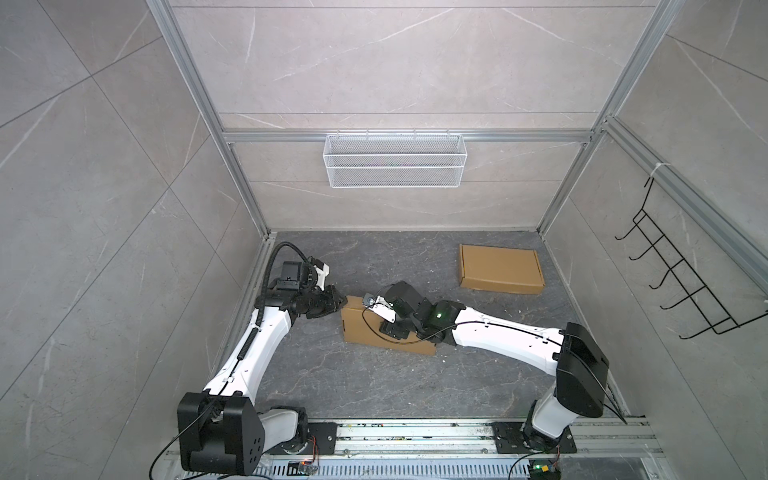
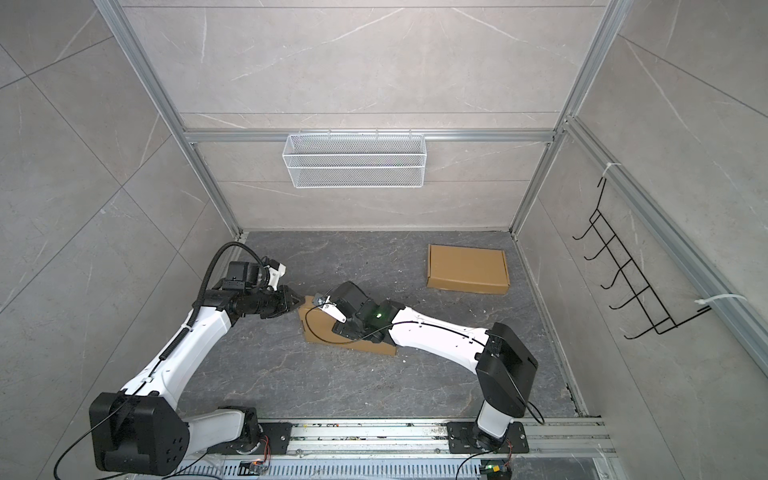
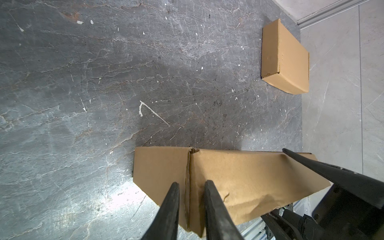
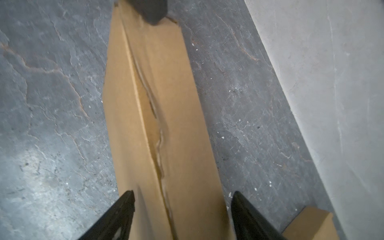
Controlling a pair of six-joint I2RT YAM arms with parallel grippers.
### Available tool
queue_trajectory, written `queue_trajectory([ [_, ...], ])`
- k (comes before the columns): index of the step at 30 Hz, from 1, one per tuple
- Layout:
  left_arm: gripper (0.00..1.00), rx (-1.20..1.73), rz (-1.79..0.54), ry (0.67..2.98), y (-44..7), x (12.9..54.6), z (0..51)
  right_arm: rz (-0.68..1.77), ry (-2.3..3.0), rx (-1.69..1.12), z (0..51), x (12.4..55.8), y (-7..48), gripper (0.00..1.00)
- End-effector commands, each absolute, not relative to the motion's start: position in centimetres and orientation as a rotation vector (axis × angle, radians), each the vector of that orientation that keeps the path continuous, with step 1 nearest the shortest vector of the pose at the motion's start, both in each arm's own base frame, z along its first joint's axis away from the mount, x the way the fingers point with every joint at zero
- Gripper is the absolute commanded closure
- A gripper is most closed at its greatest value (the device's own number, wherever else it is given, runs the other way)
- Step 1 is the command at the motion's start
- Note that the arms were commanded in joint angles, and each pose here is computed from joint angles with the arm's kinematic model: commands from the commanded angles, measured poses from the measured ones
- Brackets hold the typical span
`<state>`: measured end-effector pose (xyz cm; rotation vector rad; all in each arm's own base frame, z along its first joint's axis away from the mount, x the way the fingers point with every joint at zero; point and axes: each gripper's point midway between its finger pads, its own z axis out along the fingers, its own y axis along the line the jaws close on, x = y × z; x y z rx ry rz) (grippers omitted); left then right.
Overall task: Fold the paper box
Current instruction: 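Lift the right gripper off the box and swing it to the box's far end, then grip the box's far end with the right gripper while the left gripper holds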
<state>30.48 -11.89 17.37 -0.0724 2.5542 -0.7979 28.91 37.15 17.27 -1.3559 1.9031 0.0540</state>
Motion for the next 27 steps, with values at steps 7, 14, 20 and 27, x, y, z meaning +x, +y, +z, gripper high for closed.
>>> queue_trajectory([
  [7, 0.75, -0.081, -0.763, 2.639, -11.3, 28.7, 15.8, 0.333, 2.386, -0.575, 21.8, 31.2, 27.9, 0.28],
  [14, 0.75, -0.084, -0.77, 2.641, -11.4, 28.6, 15.5, 0.552, 2.586, -0.192, 20.9, 29.6, 22.7, 0.29],
  [20, 0.75, -0.081, -0.785, 2.626, -11.6, 28.8, 15.7, 0.813, 2.599, 0.008, 22.6, 32.4, 20.8, 0.33],
  [27, 0.75, -0.086, -0.792, 2.623, -11.6, 28.8, 15.5, 0.892, 2.652, 0.014, 21.3, 34.3, 20.4, 0.43],
])
